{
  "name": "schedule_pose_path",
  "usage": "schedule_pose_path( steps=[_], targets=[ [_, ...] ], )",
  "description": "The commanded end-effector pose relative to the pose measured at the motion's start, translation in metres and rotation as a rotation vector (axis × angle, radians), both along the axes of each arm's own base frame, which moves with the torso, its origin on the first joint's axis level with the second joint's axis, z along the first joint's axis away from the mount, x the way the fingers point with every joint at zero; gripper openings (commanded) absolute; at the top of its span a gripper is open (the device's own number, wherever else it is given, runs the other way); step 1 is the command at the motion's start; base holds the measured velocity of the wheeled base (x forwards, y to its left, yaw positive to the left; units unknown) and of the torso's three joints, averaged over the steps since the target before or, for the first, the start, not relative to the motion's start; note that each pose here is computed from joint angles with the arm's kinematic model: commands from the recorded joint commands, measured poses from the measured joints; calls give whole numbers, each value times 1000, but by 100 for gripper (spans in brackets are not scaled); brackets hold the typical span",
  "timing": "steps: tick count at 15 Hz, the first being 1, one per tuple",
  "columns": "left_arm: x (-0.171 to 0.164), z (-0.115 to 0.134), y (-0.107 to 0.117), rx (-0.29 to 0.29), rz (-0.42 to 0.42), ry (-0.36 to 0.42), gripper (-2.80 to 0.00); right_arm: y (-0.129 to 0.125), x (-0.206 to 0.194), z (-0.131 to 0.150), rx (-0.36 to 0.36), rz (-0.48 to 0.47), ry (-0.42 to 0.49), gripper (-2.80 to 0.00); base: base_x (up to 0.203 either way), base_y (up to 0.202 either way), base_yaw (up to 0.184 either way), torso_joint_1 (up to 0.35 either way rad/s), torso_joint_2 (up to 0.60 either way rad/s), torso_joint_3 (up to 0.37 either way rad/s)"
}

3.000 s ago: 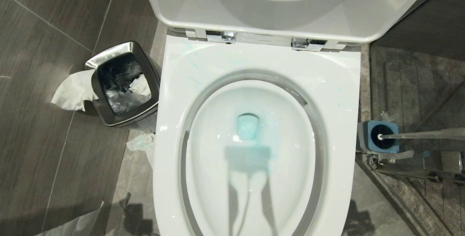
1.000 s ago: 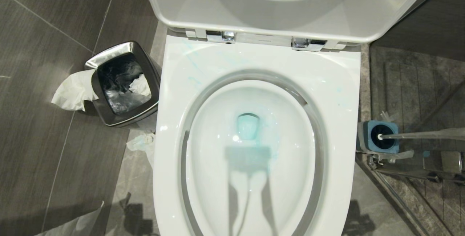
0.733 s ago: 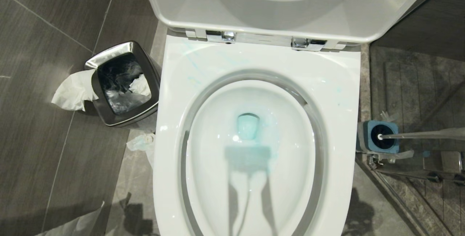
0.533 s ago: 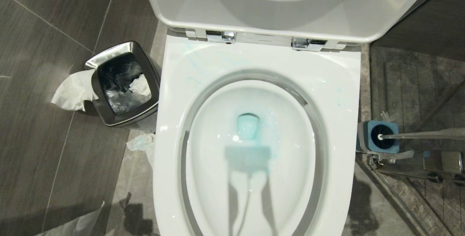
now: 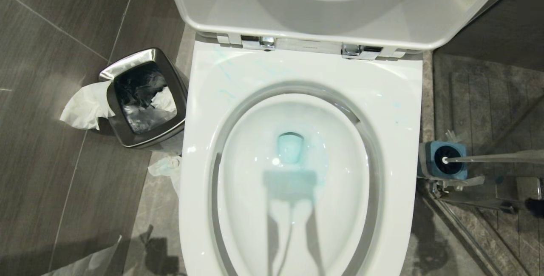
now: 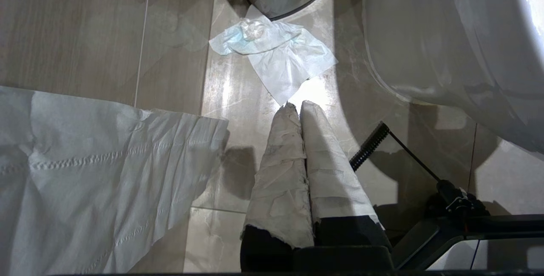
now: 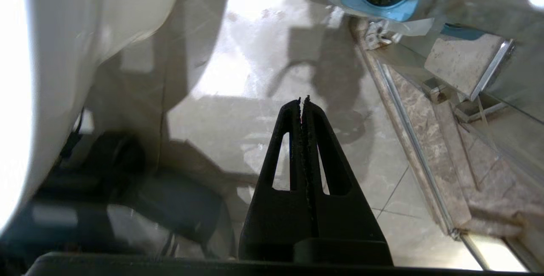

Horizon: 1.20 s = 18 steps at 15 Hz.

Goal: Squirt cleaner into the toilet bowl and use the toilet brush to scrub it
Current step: Scrub the toilet bowl

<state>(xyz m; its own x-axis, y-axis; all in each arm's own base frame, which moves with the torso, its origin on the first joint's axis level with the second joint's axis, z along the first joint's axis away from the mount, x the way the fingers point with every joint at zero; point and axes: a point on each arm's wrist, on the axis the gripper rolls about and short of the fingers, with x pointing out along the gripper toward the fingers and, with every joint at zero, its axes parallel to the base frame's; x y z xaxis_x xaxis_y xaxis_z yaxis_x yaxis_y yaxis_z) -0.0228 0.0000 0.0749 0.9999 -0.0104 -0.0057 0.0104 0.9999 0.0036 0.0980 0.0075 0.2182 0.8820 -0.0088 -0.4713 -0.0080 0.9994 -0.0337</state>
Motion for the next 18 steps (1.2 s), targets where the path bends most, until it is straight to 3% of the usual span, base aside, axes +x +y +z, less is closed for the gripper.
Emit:
schedule_pose_path(
  steps=[1, 4, 10, 13, 18],
  targets=[
    [0, 0, 0, -1, 0, 2, -280, 9, 17, -8, -24, -39, 41, -280, 0, 0, 0, 0, 0, 0],
    [0, 0, 0, -1, 0, 2, -280, 26, 16, -29, -49, -70, 8, -280, 0, 0, 0, 0, 0, 0],
    [0, 0, 0, 1, 0, 2, -280, 21, -5, -68, -105, -56, -145, -280, 0, 0, 0, 0, 0, 0],
    [0, -1, 0, -1, 0, 4, -280, 27, 15, -84, -142, -128, -100, -280, 0, 0, 0, 0, 0, 0],
    [0, 0, 0, -1, 0, 2, -280, 40, 48, -100, -64, -211, -138, -280, 0, 0, 0, 0, 0, 0]
  ],
)
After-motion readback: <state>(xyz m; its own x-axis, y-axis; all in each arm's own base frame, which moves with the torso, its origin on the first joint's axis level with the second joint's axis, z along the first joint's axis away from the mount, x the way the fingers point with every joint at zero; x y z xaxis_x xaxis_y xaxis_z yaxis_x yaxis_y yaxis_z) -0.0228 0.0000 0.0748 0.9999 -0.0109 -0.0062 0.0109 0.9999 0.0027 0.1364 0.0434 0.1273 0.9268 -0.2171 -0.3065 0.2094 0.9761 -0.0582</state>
